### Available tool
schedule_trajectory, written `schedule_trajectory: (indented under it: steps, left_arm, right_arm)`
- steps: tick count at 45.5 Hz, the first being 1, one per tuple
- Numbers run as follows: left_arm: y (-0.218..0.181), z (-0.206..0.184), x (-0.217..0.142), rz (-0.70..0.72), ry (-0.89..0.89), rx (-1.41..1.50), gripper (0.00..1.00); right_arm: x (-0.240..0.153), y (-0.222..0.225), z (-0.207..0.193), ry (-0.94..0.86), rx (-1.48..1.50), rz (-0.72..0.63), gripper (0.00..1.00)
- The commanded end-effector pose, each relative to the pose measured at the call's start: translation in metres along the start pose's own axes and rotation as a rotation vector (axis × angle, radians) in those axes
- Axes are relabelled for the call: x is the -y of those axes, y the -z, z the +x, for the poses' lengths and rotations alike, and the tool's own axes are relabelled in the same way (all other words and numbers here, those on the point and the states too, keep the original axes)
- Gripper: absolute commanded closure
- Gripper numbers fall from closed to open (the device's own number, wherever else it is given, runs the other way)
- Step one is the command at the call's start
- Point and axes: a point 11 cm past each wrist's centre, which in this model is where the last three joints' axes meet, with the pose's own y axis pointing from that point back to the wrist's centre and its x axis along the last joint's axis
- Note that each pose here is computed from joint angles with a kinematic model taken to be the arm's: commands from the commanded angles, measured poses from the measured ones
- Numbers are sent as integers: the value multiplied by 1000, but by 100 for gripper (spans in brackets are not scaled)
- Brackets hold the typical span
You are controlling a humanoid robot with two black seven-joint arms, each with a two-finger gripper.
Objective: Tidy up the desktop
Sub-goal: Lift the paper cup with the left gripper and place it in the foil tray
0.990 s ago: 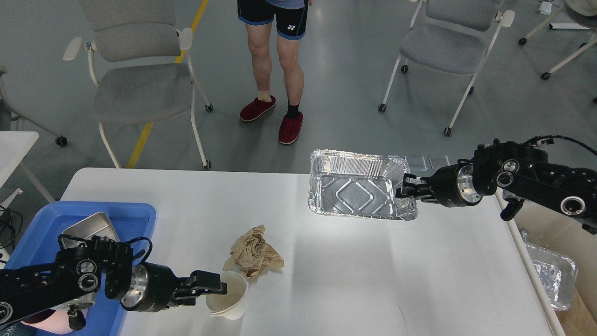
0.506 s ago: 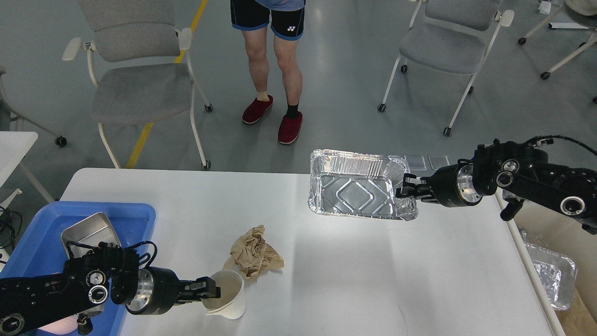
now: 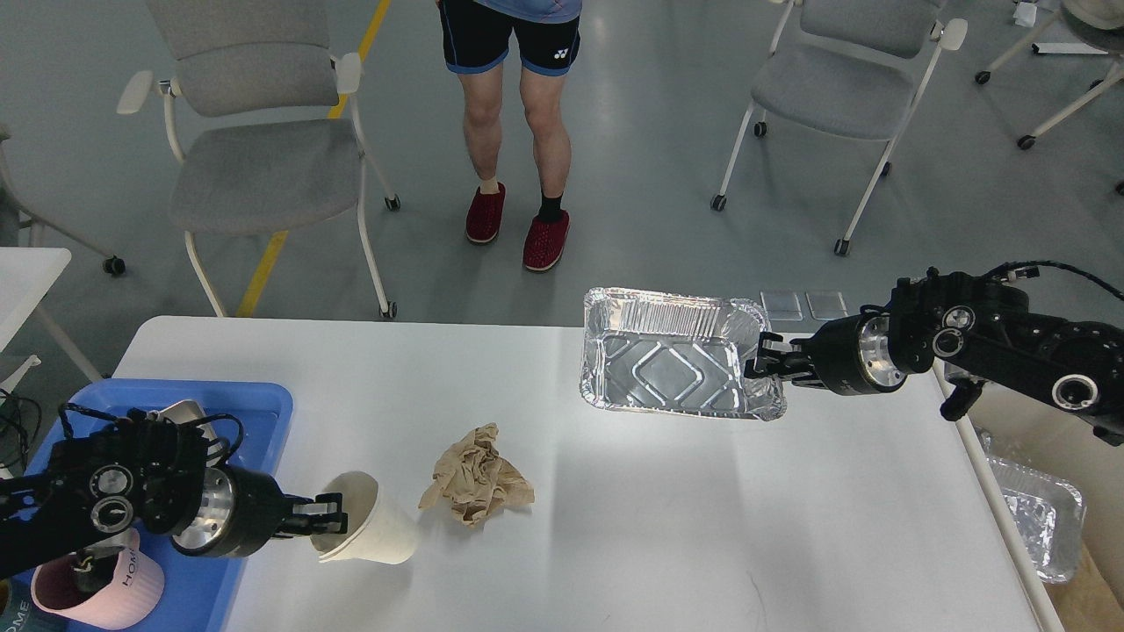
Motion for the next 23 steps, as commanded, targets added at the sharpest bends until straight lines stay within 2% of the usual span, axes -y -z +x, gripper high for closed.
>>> schedule_trajectory:
  steps: [1,8,14,18,23]
  left_arm:
    - [2,33,-61,-24,-76,17,100]
    - [-5,69,-141,-105,-154,-4,100]
    - [-21,92,-196,-170,-264,37,100]
    - [-30,99,-216,-212,-306,56,100]
    - [-36,103,-219,-229,-322,67,100]
  right_arm:
    - [0,0,0,-1,0,0,100]
    - [0,0,0,1,0,0,100]
    - [1,1,0,1,-1,2,100]
    - [1,1,0,1,-1,2,100]
    - [1,1,-1,2,-1,3,100]
